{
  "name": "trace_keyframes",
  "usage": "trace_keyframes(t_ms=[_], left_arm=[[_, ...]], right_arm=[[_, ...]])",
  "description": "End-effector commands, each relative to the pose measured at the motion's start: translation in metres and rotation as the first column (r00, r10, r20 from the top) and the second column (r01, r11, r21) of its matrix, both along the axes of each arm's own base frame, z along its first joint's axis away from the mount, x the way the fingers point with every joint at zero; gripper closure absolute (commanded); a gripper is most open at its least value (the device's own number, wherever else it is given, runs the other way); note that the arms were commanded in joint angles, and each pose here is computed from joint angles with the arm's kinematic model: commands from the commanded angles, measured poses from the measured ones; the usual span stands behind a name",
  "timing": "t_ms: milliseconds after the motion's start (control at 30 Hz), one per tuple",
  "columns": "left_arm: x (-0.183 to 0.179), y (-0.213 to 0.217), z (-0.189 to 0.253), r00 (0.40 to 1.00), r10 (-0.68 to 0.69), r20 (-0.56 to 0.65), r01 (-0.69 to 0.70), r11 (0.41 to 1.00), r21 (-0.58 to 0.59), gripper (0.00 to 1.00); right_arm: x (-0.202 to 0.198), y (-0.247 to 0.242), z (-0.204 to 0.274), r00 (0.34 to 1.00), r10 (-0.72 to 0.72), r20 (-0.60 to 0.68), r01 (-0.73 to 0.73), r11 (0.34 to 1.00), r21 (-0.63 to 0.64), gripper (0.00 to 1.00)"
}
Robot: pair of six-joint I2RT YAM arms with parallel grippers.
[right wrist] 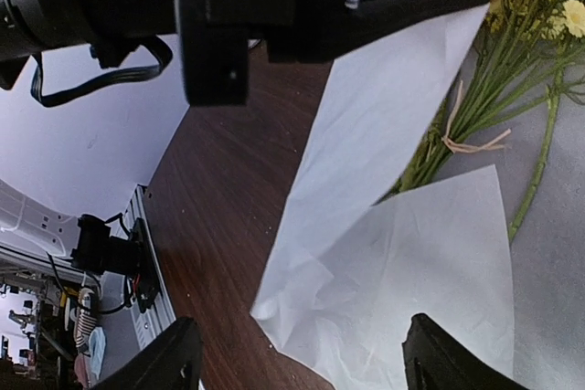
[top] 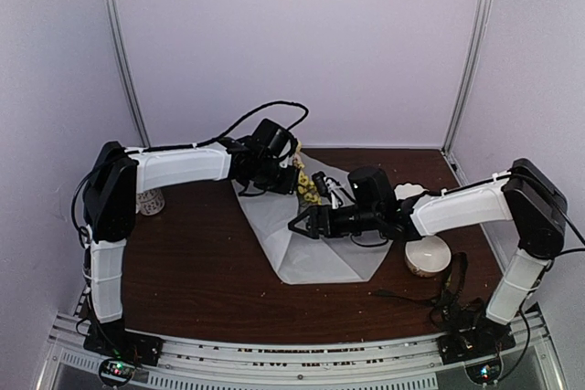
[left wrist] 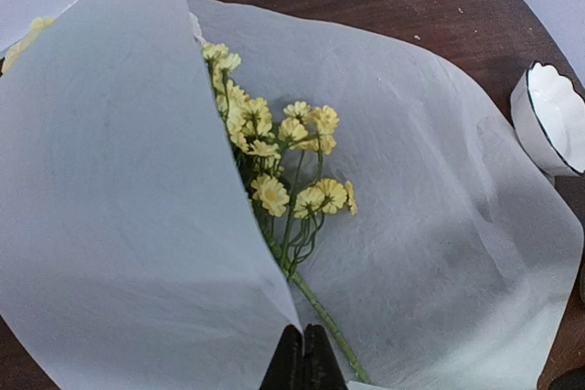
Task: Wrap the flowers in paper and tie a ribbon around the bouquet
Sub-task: Fold the 1/4-folded wrapping paper at the center of the board.
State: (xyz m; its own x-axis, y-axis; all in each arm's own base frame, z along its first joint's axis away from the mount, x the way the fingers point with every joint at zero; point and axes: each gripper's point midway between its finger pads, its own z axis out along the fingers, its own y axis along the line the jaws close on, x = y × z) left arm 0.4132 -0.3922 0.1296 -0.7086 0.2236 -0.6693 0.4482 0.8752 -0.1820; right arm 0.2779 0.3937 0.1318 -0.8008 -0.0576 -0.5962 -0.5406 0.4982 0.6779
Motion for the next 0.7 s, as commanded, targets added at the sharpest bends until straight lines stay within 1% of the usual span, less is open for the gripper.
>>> trace_keyframes(t_ms=[0,67,200,300,333,467,567,600,633,667], left_arm=[[0.008,-0.004,0.012,0.999,-0.002,0.042,0.002,1.000,-0.002,1.00],[0.007,-0.003,0.010,0.999,-0.001,0.041,0.001,1.000,0.003,1.00],[0.008,-0.002,0.011,0.999,0.001,0.044,-0.001,1.000,0.007,1.00],[0.008,-0.001,0.011,0.999,0.005,0.047,-0.006,1.000,0.013,1.00],[0.008,0.000,0.011,0.999,0.007,0.049,-0.007,1.000,0.016,1.00],[0.009,0.003,0.012,0.998,0.010,0.058,-0.012,1.000,0.028,1.00],[0.008,0.003,0.027,0.995,-0.015,0.094,0.013,1.000,0.028,1.00],[0.006,0.003,0.036,0.992,-0.038,0.116,0.036,0.999,0.023,0.91],[0.004,0.003,0.045,0.987,-0.061,0.146,0.059,0.998,0.022,0.79],[0.002,0.004,0.057,0.981,-0.076,0.180,0.074,0.997,0.017,0.71]], right_arm=[[0.008,0.014,0.013,1.000,-0.002,0.030,0.001,1.000,0.011,0.24],[0.013,0.015,0.010,0.999,-0.014,0.034,0.014,1.000,-0.005,0.29],[0.020,0.020,-0.003,1.000,-0.017,0.005,0.017,0.998,-0.062,0.57],[0.018,0.018,-0.010,1.000,-0.021,-0.016,0.020,0.997,-0.079,0.66],[0.018,0.016,-0.012,1.000,-0.025,-0.019,0.024,0.996,-0.083,0.71],[0.018,0.008,-0.021,0.999,-0.048,-0.023,0.045,0.992,-0.117,1.00],[0.021,0.002,-0.029,0.997,-0.065,-0.033,0.061,0.990,-0.126,1.00],[0.021,0.001,-0.033,0.997,-0.068,-0.043,0.062,0.990,-0.130,1.00],[0.022,0.000,-0.035,0.996,-0.069,-0.048,0.063,0.990,-0.130,1.00],[0.022,0.000,-0.038,0.996,-0.069,-0.054,0.061,0.989,-0.131,1.00]])
